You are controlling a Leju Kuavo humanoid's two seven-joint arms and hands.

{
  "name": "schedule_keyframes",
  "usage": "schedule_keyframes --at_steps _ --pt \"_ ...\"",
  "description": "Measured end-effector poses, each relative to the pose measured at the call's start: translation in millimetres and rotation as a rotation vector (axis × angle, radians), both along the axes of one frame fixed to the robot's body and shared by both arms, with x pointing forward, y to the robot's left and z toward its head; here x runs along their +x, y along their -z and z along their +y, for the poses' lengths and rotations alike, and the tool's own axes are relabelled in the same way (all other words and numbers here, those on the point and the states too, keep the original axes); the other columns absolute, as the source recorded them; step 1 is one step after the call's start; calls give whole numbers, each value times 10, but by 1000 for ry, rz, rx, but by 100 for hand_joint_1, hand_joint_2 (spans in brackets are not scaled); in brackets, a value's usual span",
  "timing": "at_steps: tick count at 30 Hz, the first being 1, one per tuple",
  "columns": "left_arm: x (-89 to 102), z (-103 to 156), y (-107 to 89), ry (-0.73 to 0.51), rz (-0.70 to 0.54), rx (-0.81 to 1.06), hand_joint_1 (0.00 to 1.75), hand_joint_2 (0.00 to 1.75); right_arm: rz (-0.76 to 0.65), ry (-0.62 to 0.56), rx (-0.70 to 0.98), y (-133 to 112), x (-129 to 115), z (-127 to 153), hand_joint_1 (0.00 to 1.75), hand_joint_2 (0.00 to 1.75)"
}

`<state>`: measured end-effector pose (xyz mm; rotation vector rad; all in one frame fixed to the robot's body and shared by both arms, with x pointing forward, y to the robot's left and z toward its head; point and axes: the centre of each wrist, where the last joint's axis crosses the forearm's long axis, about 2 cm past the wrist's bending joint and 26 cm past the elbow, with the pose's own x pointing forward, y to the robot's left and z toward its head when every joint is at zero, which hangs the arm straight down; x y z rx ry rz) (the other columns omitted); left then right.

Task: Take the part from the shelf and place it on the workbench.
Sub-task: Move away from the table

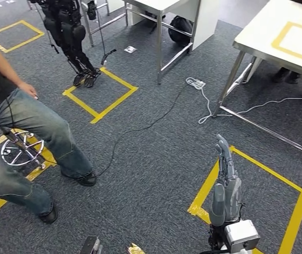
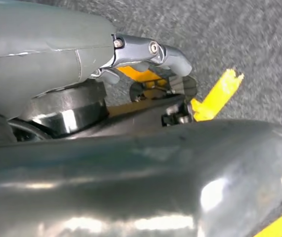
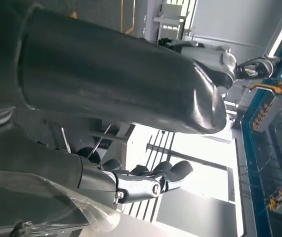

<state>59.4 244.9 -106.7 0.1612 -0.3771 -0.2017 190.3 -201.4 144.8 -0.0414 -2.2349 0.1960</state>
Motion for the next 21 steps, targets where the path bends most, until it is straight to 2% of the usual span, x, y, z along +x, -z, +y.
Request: schedule_keyframes --at_steps 21 --pt "-3 20 2 -1 1 3 0 0 1 11 0 3 -26 -8 0 0"
